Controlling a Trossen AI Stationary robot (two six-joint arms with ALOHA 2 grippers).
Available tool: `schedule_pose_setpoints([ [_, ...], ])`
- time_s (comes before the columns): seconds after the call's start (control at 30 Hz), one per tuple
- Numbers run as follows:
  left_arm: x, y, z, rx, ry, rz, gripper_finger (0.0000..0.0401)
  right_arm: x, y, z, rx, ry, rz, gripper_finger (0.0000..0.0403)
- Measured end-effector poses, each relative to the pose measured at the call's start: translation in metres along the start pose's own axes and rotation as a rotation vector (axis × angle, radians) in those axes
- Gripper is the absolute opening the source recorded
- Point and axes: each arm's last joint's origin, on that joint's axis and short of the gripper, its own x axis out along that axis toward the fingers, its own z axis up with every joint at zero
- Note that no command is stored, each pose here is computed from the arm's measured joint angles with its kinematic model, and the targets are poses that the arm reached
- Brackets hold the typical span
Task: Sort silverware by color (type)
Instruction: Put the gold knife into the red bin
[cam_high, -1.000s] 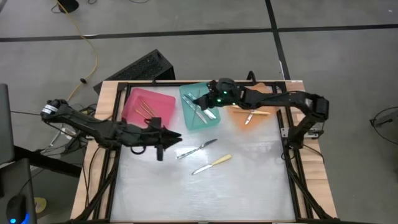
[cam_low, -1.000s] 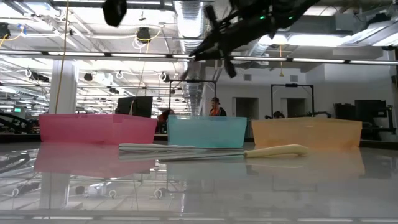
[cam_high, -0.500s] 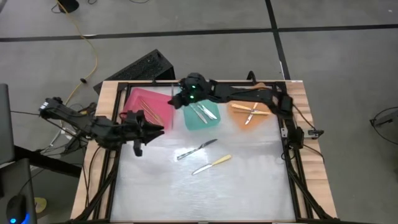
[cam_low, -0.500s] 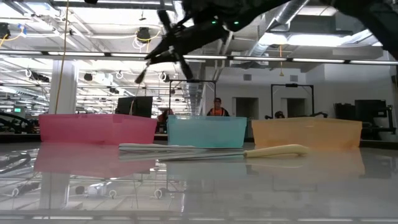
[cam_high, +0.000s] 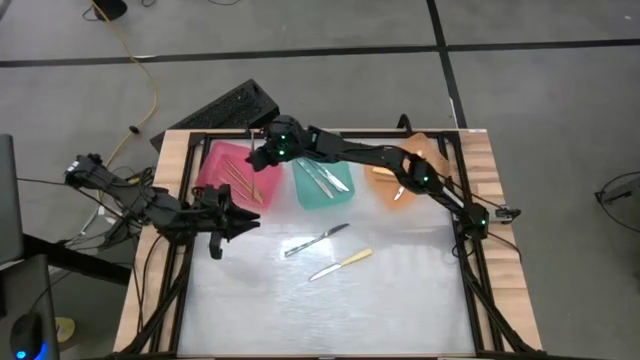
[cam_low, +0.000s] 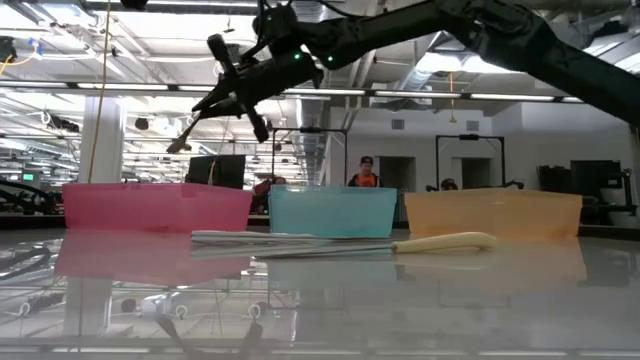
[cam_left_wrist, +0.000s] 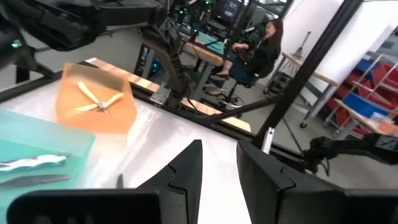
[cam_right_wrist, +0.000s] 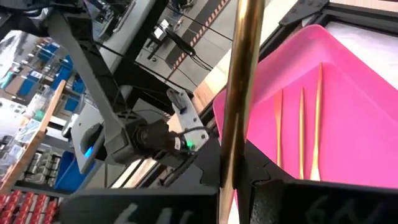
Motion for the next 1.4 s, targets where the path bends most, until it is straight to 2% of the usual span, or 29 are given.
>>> schedule_pose_setpoints([
  [0.2, -0.006, 0.002, 0.005, -0.004, -0.035, 0.007, 0.0084, 0.001, -0.019, 0.003, -0.02, 0.004, -0.041, 0.0021],
  [0.37, -0.019, 0.009, 0.016, -0.037, -0.161, 0.131, 0.0084, 0.0, -0.039, 0.011, -0.03, 0.002, -0.077, 0.0021],
  [0.5, -0.032, 0.016, 0.025, -0.016, -0.261, 0.228, 0.0084, -0.001, -0.042, 0.014, -0.063, -0.011, -0.075, 0.0021],
  [0.73, -0.05, 0.027, 0.034, 0.011, -0.371, 0.437, 0.0084, 0.013, -0.055, 0.004, -0.076, -0.007, -0.075, 0.0021],
  [1.0, -0.054, 0.031, 0.034, 0.053, -0.369, 0.508, 0.0084, 0.023, -0.071, -0.006, -0.043, 0.047, -0.057, 0.0021],
  [1.2, -0.054, 0.033, 0.031, 0.071, -0.355, 0.537, 0.0084, 0.023, -0.07, -0.005, -0.091, 0.037, -0.056, 0.0021],
  [1.4, -0.055, 0.034, 0.03, 0.085, -0.356, 0.58, 0.0084, 0.022, -0.075, -0.009, -0.11, 0.091, -0.095, 0.0021],
])
